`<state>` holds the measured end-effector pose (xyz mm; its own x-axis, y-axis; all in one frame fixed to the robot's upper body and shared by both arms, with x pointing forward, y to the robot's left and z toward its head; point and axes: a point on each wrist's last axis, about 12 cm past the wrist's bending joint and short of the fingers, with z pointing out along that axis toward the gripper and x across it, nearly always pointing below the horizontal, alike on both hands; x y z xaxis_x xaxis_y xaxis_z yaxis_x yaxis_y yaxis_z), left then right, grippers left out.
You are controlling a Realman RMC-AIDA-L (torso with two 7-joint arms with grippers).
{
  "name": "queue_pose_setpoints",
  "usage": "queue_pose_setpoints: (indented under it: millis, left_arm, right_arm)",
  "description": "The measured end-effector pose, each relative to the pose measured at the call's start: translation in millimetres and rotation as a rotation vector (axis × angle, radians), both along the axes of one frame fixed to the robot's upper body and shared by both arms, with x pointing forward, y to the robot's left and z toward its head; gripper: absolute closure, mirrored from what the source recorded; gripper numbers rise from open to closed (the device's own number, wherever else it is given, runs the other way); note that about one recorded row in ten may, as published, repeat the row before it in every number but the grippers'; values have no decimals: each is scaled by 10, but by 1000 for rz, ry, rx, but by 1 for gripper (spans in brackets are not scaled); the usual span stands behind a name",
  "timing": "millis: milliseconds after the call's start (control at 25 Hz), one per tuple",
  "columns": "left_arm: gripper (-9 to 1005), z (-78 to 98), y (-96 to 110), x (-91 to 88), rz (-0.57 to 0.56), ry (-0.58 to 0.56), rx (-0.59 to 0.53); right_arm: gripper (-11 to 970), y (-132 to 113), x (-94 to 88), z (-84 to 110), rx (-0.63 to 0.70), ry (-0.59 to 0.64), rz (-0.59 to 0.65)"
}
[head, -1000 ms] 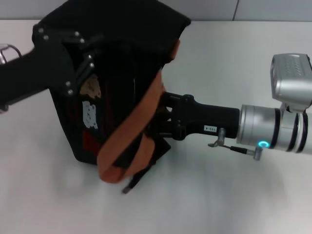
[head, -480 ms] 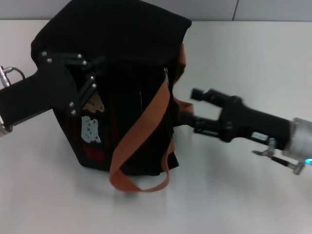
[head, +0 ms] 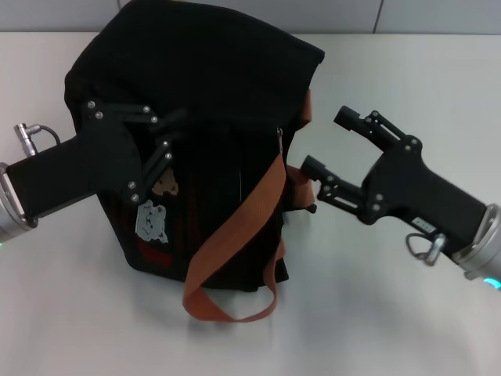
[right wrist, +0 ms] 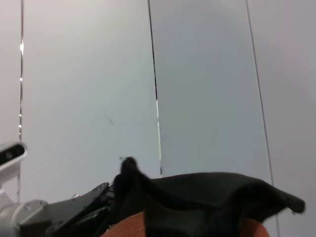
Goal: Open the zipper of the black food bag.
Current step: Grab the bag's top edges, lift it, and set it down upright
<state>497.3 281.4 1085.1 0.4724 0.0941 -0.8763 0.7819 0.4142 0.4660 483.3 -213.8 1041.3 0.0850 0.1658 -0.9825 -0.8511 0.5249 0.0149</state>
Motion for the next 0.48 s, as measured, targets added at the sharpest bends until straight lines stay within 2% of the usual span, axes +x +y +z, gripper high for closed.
queue_pose_setpoints:
  millis: [160, 480]
  left_arm:
    - [921, -18, -13, -10, 1, 4, -6]
    - [921, -44, -35, -30, 1, 13, -19]
  right_arm:
    - [126, 152, -107, -51, -48, -132, -90]
    - [128, 355, -185, -119, -143, -225, -226]
